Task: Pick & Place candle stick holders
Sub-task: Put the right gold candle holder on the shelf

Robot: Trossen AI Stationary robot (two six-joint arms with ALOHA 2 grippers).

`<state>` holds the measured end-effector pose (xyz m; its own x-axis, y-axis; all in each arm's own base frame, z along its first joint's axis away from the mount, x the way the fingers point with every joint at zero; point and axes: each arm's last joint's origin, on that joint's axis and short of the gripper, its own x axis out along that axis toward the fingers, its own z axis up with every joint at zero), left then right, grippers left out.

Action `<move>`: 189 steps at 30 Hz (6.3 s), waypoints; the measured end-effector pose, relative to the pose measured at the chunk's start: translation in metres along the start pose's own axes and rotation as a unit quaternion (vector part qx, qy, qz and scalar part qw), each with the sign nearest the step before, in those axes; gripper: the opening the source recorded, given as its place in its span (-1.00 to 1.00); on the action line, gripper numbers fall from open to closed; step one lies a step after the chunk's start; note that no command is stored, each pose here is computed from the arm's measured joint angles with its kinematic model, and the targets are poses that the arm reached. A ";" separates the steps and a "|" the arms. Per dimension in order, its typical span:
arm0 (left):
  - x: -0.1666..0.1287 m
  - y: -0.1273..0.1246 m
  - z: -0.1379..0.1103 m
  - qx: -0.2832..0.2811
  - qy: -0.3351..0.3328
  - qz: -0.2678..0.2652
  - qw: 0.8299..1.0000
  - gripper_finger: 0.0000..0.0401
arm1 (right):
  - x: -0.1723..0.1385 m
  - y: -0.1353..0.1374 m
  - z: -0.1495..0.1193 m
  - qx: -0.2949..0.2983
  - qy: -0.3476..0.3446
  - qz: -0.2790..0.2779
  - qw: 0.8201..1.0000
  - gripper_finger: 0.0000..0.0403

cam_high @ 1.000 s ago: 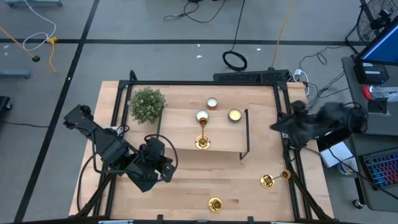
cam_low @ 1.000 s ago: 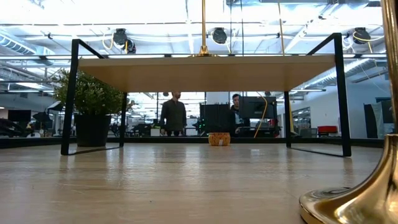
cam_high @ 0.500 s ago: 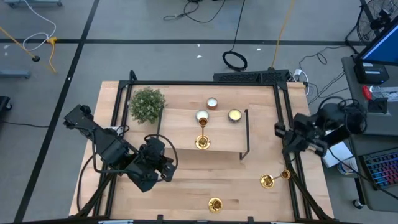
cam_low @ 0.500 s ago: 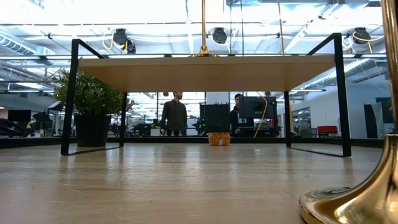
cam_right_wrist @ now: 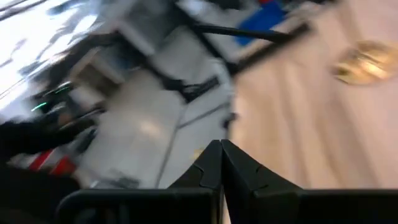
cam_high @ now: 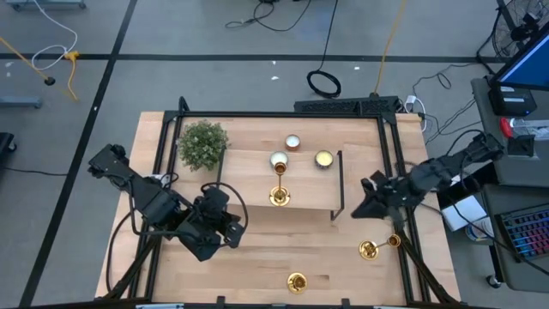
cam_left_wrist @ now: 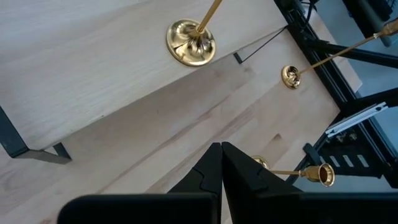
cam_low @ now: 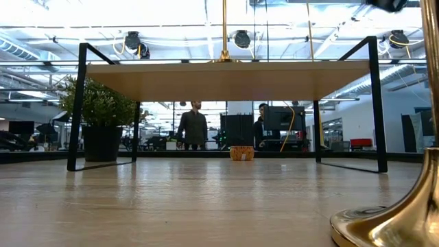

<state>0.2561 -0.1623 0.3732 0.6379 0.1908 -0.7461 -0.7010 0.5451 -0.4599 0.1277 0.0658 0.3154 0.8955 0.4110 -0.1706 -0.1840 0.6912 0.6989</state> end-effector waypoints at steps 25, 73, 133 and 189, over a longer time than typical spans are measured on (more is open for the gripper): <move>0.001 -0.001 -0.003 0.008 0.001 -0.001 1.000 -0.98 | -0.026 -0.046 -0.035 0.247 0.053 -0.322 0.913 -1.00; 0.000 -0.002 -0.004 0.051 -0.023 -0.001 0.998 -0.94 | -0.027 -0.047 -0.062 0.393 0.340 -0.267 0.812 -0.58; 0.000 -0.002 -0.003 0.066 -0.036 -0.001 0.997 -0.98 | 0.011 -0.059 -0.098 0.447 0.378 -0.194 0.787 0.01; 0.000 -0.003 -0.003 0.058 -0.028 -0.005 0.998 -0.97 | -0.049 -0.025 0.002 0.080 -0.210 0.137 0.965 0.01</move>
<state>0.2573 -0.1665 0.3728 0.6647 0.2287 -0.7113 -0.6544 0.6377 -0.4064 0.0890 0.0274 0.3072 0.9133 0.2656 0.3088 -0.4028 0.4766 0.7814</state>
